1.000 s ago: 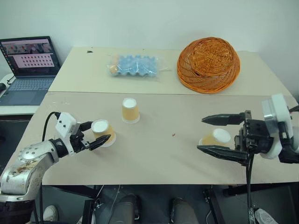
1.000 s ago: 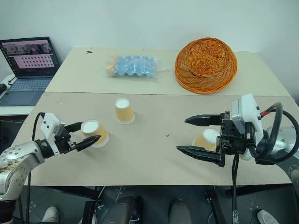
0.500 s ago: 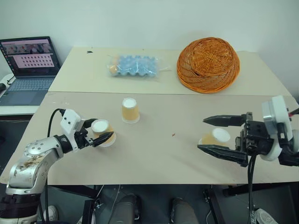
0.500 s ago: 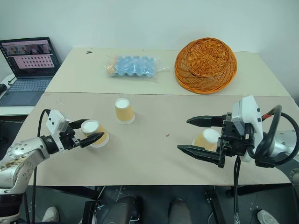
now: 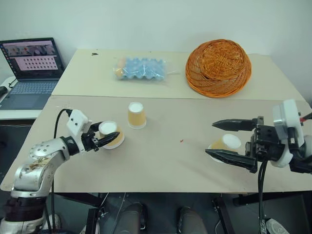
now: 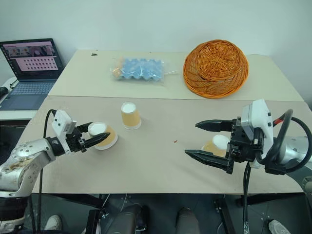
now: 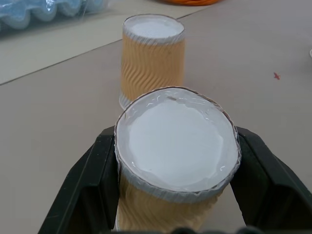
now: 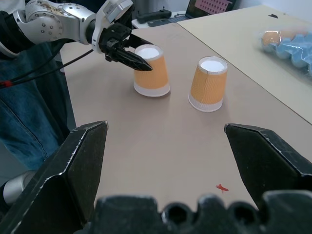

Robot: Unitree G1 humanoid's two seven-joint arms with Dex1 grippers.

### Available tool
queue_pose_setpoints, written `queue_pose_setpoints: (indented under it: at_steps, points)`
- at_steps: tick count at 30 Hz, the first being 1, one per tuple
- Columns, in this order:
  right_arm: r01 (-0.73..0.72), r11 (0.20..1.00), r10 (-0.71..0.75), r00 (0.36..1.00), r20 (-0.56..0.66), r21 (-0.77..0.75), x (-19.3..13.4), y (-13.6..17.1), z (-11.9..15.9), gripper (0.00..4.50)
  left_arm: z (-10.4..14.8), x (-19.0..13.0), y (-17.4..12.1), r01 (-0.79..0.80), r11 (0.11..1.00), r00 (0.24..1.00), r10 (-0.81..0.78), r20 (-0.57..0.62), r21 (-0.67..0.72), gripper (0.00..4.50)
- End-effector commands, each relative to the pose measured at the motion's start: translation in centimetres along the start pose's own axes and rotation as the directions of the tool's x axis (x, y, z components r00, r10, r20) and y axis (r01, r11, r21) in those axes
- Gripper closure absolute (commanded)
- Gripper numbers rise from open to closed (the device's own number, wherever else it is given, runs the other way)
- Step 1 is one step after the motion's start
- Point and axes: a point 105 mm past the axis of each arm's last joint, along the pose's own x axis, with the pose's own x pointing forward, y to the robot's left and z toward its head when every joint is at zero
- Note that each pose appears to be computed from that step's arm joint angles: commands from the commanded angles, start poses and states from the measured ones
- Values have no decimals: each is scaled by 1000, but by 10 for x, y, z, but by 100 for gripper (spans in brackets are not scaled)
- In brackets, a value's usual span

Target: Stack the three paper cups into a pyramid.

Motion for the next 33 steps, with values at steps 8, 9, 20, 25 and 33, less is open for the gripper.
queue_pose_setpoints:
  at_steps: [8,9,20,25,33]
  points:
    - [51,998,-50,998,23,-44,-3,2,7,0,50,59,-86,497,854,857,-511,63,154,194]
    - [60,997,-59,998,26,-43,-4,2,7,0,50,66,-88,511,845,849,-525,65,158,194]
    - [150,988,-149,988,33,-38,-9,11,1,0,58,167,-84,452,865,875,-478,80,220,194]
    - [174,984,-173,984,36,-43,-11,13,2,0,63,187,-94,484,844,855,-512,83,230,194]
    - [196,980,-195,980,21,-46,-11,13,-1,0,59,183,-112,583,775,789,-611,56,245,194]
